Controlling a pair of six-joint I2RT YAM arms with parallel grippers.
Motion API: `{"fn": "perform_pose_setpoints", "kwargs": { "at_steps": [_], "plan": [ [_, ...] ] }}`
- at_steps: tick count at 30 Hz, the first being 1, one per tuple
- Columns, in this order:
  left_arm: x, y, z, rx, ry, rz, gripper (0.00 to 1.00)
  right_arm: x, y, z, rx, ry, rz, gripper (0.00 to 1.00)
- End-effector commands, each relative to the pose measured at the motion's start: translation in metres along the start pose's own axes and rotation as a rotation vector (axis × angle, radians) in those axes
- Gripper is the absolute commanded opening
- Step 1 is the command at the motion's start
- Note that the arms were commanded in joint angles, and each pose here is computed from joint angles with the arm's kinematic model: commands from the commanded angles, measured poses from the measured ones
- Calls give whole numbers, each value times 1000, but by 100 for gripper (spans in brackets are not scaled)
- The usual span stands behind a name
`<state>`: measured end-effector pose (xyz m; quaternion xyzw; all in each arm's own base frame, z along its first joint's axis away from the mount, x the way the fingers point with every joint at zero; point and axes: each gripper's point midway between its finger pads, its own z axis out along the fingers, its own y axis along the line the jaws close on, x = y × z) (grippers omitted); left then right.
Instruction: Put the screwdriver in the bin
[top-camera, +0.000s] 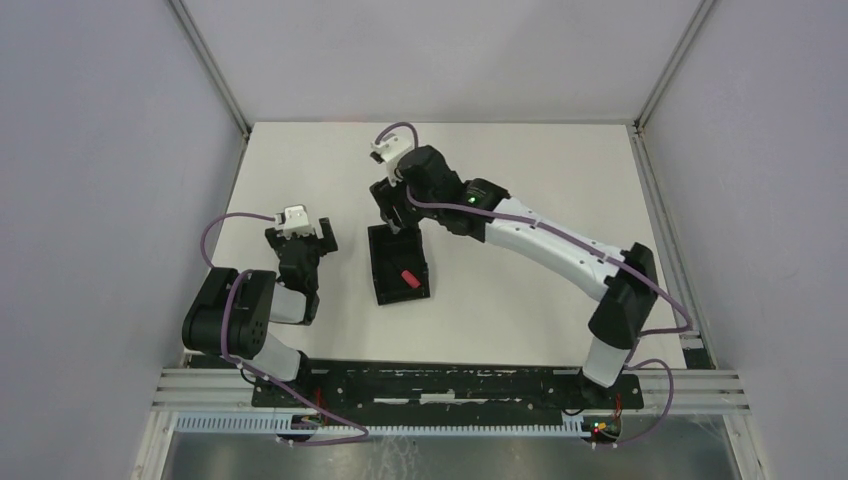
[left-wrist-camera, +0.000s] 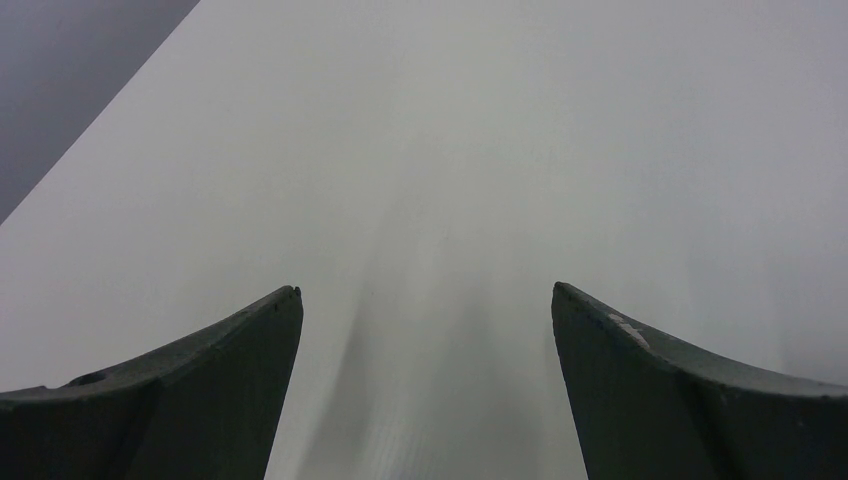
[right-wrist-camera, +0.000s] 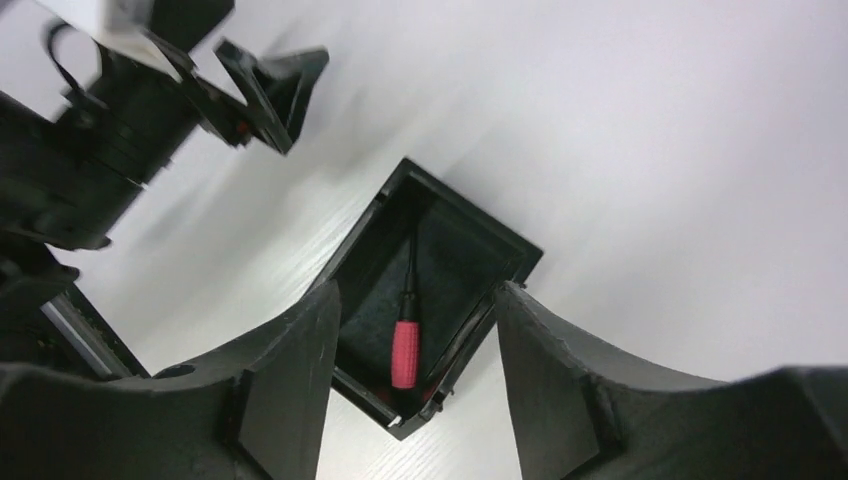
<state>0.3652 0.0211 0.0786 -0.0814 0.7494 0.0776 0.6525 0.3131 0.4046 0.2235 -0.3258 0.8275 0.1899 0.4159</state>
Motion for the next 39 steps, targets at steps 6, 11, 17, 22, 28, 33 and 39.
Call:
{"fn": "perform_pose_setpoints", "kwargs": {
  "at_steps": [6, 11, 17, 22, 28, 33, 39],
  "plan": [
    [-14, -2, 5, 0, -46, -28, 100, -62, -62, -86, 157, -261, 37, 98],
    [-14, -2, 5, 1, -46, -29, 100, -44, -127, -121, 317, -325, 44, 98],
    [-14, -2, 5, 1, -46, -28, 100, 29, -209, -164, 639, -380, 26, 98],
    [-14, -2, 5, 1, -46, -28, 100, 106, -240, -180, 820, -390, 28, 98],
    [-14, -2, 5, 2, -46, -28, 100, 179, -252, -182, 912, -385, 82, 98],
    [-13, -3, 5, 2, -45, -28, 100, 208, -254, -180, 938, -365, 126, 98],
    [-13, -2, 5, 2, -45, -28, 100, 214, -254, -178, 940, -356, 132, 98]
  ]
}}
